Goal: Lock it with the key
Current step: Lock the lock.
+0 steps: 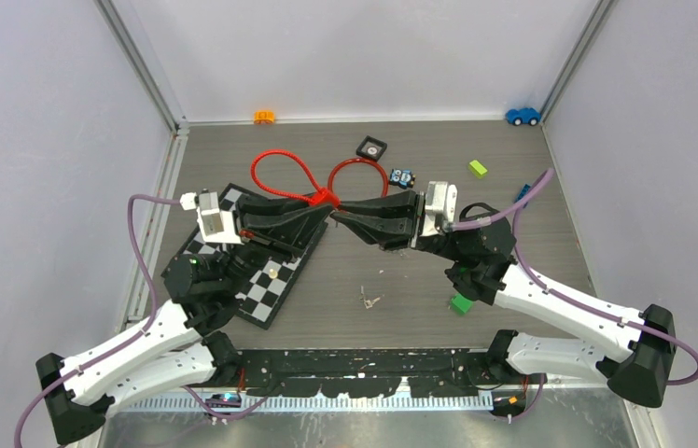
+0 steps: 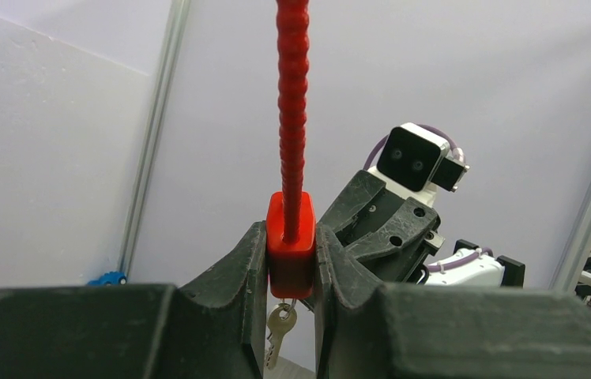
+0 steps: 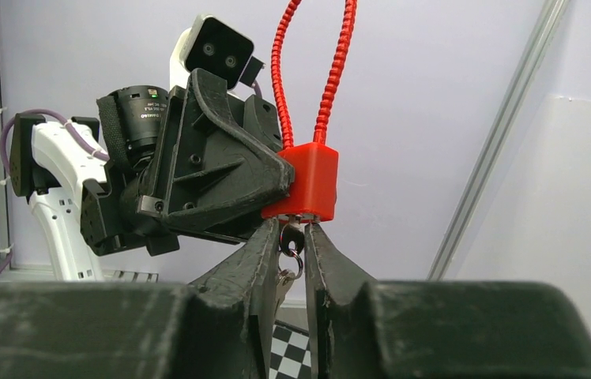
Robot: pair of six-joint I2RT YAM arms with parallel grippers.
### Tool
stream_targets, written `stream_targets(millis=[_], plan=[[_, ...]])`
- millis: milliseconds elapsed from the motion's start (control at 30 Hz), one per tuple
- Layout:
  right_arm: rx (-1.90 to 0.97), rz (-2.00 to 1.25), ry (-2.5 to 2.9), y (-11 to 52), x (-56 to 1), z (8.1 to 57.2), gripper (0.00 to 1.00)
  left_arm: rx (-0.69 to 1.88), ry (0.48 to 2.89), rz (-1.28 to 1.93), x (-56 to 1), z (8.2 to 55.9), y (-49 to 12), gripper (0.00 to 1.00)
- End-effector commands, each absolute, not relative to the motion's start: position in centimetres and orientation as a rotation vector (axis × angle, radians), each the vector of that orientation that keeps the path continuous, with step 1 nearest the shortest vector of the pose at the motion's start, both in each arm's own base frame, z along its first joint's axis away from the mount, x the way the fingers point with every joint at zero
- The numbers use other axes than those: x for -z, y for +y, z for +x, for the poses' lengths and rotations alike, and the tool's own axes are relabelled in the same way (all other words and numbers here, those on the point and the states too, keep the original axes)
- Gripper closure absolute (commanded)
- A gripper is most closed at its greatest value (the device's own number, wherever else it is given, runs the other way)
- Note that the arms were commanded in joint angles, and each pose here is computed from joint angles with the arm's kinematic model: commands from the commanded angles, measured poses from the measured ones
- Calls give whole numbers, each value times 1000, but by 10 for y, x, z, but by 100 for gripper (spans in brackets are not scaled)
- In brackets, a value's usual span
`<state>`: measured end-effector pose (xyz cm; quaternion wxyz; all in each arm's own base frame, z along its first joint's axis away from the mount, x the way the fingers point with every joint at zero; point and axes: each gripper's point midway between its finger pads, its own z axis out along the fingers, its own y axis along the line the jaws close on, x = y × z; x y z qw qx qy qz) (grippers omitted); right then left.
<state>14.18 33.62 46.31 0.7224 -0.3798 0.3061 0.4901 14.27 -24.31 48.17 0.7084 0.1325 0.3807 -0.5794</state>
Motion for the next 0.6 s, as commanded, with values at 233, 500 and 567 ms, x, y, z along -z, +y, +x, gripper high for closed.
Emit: stream_targets(millis=[233,500,567], plan=[[-1116,-788,632,330,-486,136,91,1316,721,281,-511,128,-230,100],[-1227,-711,675,329,-492,135,99,1325,709,293,-513,125,-229,100],[-1273,-689,695,328,-494,134,99,1332,703,307,-514,123,-231,100]])
